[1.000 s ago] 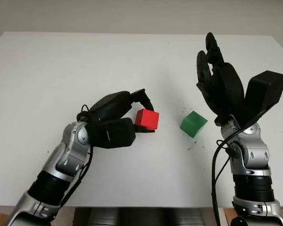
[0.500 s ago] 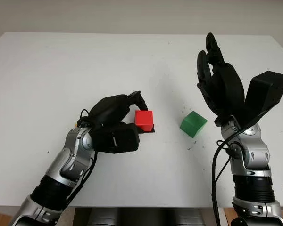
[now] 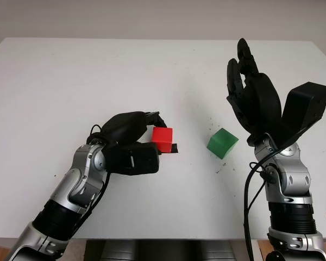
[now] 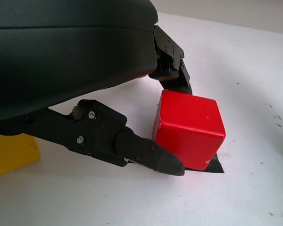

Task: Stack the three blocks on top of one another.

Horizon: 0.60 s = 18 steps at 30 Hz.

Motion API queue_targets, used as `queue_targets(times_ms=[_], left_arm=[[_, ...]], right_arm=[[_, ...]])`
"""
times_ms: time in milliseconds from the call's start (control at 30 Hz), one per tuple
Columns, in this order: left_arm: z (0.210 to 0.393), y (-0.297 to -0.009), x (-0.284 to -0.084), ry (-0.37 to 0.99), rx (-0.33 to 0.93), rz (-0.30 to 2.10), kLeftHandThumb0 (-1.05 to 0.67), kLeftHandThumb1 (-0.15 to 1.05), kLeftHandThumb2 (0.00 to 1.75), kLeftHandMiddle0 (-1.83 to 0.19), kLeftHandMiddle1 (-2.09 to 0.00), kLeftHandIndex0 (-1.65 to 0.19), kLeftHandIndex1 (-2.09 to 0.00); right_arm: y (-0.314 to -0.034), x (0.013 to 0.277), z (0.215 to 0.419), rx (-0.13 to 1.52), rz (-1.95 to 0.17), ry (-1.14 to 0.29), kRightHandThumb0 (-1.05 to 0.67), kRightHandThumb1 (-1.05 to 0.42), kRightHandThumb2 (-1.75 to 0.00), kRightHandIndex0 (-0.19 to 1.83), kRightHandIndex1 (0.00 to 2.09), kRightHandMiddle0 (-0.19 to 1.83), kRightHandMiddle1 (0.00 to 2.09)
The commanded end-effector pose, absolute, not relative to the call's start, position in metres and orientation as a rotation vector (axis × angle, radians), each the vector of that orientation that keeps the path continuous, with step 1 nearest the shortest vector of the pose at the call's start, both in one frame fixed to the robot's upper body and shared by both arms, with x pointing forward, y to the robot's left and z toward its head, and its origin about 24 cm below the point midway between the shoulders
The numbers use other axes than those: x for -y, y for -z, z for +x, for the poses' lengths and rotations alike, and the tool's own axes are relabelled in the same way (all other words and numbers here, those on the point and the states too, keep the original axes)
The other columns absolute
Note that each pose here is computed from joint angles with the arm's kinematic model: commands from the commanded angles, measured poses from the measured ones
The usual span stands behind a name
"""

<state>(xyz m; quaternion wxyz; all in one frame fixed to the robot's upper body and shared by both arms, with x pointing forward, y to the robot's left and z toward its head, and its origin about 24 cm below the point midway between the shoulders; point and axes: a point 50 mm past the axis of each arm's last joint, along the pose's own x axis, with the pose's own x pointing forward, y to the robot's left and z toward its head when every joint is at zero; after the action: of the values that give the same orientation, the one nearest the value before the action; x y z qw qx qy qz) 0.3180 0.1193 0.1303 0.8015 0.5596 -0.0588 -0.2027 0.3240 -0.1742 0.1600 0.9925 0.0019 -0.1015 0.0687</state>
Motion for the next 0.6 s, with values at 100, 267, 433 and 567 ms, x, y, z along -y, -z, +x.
queue_targets(times_ms=[100,267,433,567], left_arm=[[0.317,-0.141,-0.117,0.440,0.175,1.211,-0.56,1.00,0.06,0.02,-0.03,-0.09,-0.04],[0.315,-0.147,-0.120,0.461,0.188,1.176,-0.65,0.99,0.05,0.08,-0.03,0.06,-0.01],[0.304,-0.168,-0.124,0.487,0.238,1.076,-0.74,0.96,0.04,0.18,-0.01,0.19,0.00],[0.292,-0.199,-0.132,0.448,0.324,0.985,-0.77,0.96,0.05,0.19,0.00,0.19,0.00]], right_arm=[[-0.162,0.174,0.322,0.211,0.001,-0.138,-0.72,-1.05,-0.56,-0.19,0.00,-0.19,0.00],[-0.161,0.174,0.322,0.210,0.002,-0.138,-0.71,-1.05,-0.57,-0.19,0.00,-0.19,0.00],[-0.161,0.174,0.321,0.211,0.000,-0.131,-0.72,-1.05,-0.56,-0.19,0.00,-0.19,0.00],[-0.162,0.174,0.321,0.209,0.005,-0.132,-0.72,-1.05,-0.55,-0.19,0.00,-0.19,0.00]])
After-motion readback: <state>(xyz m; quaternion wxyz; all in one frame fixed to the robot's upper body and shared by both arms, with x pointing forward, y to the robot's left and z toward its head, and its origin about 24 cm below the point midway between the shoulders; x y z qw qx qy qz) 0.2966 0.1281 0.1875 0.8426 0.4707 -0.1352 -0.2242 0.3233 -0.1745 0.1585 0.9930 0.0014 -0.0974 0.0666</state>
